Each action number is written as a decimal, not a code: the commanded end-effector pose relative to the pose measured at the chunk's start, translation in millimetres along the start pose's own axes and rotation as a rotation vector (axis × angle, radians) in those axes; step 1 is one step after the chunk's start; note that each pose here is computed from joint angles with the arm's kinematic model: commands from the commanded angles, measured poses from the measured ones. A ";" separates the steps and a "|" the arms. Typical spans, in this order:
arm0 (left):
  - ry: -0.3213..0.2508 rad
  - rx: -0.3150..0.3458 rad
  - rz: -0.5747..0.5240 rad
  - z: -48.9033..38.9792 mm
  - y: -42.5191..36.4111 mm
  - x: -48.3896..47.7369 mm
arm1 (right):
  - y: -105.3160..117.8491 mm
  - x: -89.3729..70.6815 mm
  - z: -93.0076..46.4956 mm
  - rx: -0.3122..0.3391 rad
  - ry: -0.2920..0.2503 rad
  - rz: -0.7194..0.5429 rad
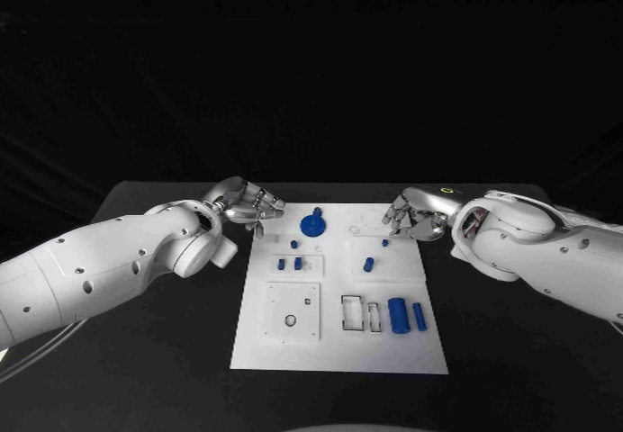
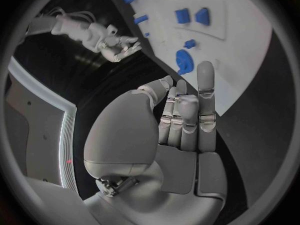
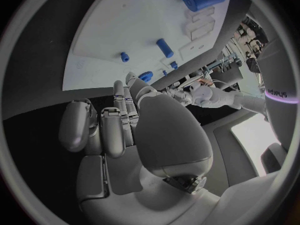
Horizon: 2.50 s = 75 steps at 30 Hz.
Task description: Assemble the parts on the task board
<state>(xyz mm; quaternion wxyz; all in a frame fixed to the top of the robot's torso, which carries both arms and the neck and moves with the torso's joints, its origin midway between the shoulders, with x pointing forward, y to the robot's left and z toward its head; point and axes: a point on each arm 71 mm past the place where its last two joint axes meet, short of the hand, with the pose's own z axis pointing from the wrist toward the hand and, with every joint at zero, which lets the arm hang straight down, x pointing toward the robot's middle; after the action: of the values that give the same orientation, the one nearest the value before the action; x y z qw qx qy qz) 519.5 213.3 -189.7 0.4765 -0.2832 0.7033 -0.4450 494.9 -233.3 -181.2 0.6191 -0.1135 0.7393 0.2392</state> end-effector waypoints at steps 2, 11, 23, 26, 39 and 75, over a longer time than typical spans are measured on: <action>-0.066 0.050 -0.592 -7.9 -4.2 -2.6 | 6.7 13.8 3.1 0.010 0.067 -0.217; -0.020 0.099 -0.692 -19.6 -9.6 3.0 | 16.8 26.7 7.6 -0.014 0.096 -0.250; -0.009 0.111 -0.713 -23.7 -11.9 4.8 | 18.6 32.8 10.0 -0.019 0.122 -0.264; -0.007 0.111 -0.714 -24.1 -12.2 5.3 | 17.9 33.8 10.1 -0.014 0.129 -0.272; -0.010 0.105 -0.713 -25.3 -12.0 5.1 | 22.8 42.1 12.7 -0.013 0.165 -0.317; -0.046 0.092 -0.702 -24.3 -6.4 -2.7 | 35.0 0.4 -12.5 -0.026 -0.043 -0.253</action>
<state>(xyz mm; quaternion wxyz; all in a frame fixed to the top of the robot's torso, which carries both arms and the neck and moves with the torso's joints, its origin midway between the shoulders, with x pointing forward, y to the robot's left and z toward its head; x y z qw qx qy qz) 498.0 222.0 -180.4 0.3230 -0.4972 0.5354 -0.6015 470.5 -213.6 -175.4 0.6544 -0.2169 0.7060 0.1618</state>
